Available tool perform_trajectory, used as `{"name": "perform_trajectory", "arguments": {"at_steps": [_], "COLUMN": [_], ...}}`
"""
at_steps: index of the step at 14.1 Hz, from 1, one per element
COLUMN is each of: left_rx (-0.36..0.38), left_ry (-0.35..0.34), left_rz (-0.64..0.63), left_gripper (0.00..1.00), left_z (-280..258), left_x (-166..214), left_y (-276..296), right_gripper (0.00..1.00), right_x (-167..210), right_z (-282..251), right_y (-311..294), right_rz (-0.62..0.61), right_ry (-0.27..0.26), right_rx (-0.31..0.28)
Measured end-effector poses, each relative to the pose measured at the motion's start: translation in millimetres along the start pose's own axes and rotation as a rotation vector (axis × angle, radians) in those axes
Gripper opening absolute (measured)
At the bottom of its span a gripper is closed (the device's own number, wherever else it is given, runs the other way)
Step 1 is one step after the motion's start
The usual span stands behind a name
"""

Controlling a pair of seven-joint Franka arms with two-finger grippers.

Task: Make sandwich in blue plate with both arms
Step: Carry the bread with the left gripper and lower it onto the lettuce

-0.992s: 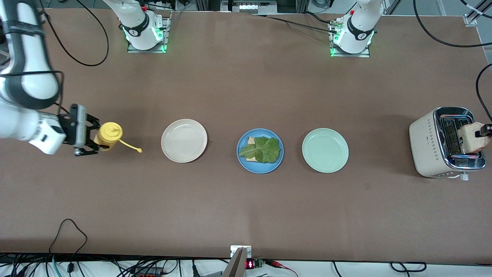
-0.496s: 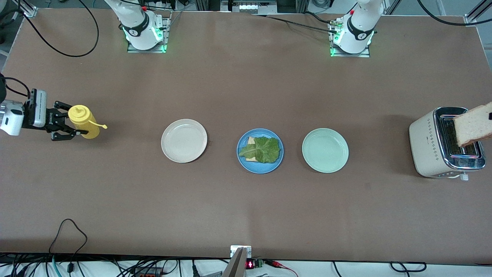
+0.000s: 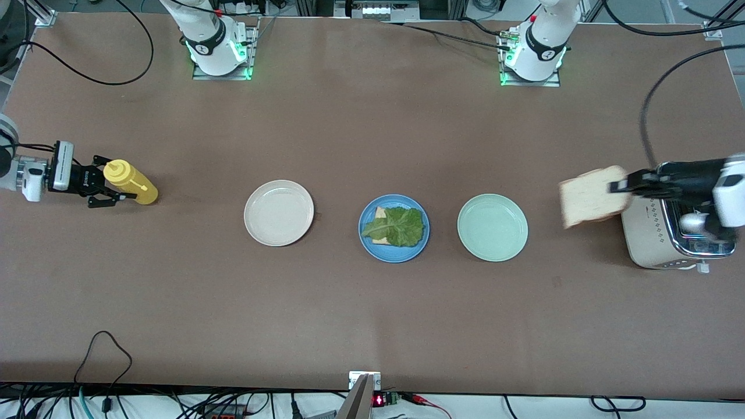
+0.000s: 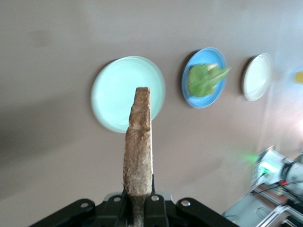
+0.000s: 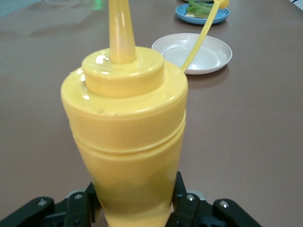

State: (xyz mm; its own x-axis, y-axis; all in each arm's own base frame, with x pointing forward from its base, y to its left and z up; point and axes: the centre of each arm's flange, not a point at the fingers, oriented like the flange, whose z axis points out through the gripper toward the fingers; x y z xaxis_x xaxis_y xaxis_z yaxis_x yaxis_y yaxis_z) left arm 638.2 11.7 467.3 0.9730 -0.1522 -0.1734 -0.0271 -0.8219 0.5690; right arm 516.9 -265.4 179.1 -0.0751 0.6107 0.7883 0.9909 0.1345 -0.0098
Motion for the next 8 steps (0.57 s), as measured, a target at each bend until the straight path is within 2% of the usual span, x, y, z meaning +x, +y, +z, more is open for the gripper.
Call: {"name": "perform_trajectory", "arguments": {"at_steps": [2,6,8], "left_rx": [-0.051,-0.099,-0.152], "left_ry": [0.043,0.130,0.159], "left_rz": [-0.026,-0.077,-0.095], "left_gripper": [0.10,0.10,0.10], "left_z": [55.4,156.5,199.9], "left_x": [17.4,29.2,36.5], "left_y": [46.2,117.2,139.5], "right_gripper": [0.59,0.56,0.70], "right_x": [-12.1,-18.0,-17.3], "right_z": [5.2,2.9,1.9], "right_y": [0.5,-1.4,-0.5], "right_rz": [0.011,0.025,0.024], "right_ry": [0.022,0.046,0.055], "right_rx": [-0.006,-0.024,-0.024]}}
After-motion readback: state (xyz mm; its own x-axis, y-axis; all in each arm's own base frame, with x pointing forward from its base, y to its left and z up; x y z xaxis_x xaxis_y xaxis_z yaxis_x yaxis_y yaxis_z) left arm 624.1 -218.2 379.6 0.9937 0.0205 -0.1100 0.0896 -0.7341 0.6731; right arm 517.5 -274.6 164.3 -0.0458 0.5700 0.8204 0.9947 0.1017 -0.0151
